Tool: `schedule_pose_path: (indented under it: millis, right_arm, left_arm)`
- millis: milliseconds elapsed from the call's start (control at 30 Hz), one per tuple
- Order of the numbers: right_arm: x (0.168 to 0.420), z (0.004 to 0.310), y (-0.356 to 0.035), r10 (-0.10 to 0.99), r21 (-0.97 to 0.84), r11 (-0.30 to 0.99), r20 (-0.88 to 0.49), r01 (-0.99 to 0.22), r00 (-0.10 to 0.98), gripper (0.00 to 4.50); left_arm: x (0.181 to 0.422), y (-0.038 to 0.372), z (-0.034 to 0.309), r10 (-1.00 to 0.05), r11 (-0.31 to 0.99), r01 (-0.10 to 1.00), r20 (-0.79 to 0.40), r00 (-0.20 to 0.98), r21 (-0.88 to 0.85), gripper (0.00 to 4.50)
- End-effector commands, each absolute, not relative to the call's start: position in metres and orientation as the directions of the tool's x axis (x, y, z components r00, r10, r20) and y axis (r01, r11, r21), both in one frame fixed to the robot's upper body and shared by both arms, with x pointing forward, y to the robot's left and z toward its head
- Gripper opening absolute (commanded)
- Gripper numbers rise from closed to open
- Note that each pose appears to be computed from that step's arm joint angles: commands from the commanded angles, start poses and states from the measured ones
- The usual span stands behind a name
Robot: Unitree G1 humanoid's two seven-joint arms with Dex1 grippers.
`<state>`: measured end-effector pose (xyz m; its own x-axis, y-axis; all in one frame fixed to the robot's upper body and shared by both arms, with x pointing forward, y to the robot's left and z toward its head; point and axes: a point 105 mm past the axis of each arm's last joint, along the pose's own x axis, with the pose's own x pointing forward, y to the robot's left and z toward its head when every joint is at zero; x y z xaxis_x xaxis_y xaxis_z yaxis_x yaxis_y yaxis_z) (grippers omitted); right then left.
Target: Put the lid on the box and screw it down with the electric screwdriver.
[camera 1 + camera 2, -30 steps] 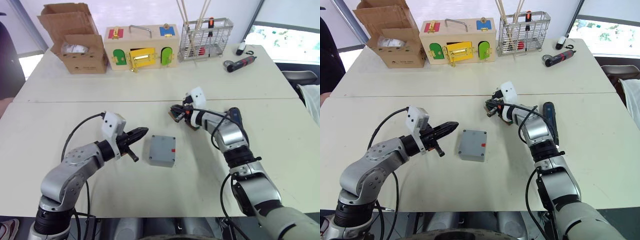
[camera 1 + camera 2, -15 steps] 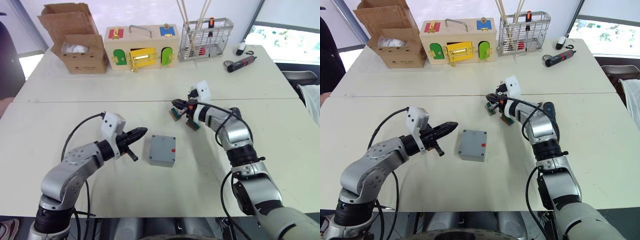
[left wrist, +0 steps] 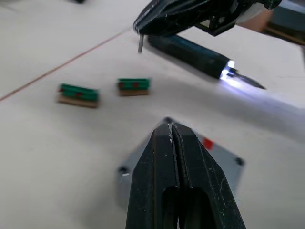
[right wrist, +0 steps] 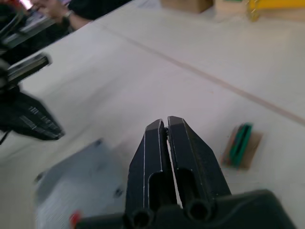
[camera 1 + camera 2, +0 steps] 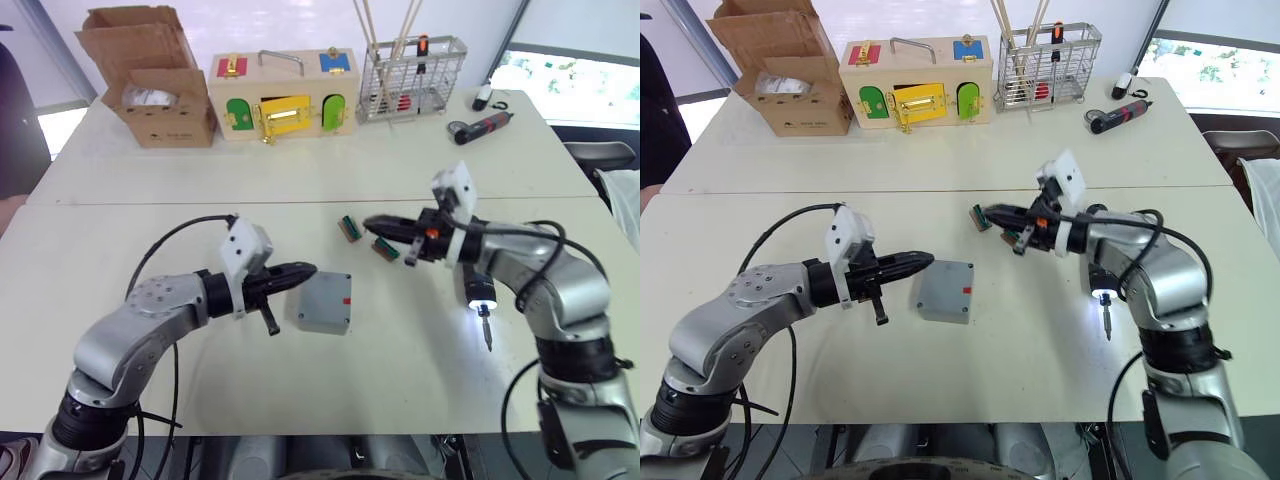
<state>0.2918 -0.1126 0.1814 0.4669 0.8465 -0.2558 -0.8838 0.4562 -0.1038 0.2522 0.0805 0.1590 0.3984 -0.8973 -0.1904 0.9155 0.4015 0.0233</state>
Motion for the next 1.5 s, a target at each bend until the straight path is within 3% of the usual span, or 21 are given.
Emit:
schedule_pose_path:
  millis: [33,133,1500]
  right_arm:
    - [0.272,0.185,-0.100,0.874,-0.126,0.395,-0.253,-0.910,0.415,0.05]
    - [0.274,0.178,-0.096,0.867,-0.122,0.414,-0.249,-0.902,0.431,0.05]
    - [0.284,0.151,-0.086,0.859,-0.088,0.420,-0.283,-0.903,0.427,0.05]
  left_arm:
    - [0.243,0.080,0.156,-0.910,0.350,0.936,-0.225,0.349,0.038,0.00]
    - [0.247,0.087,0.146,-0.891,0.355,0.933,-0.279,0.359,0.064,0.00]
    - [0.254,0.088,0.145,-0.881,0.398,0.915,-0.247,0.403,0.073,0.00]
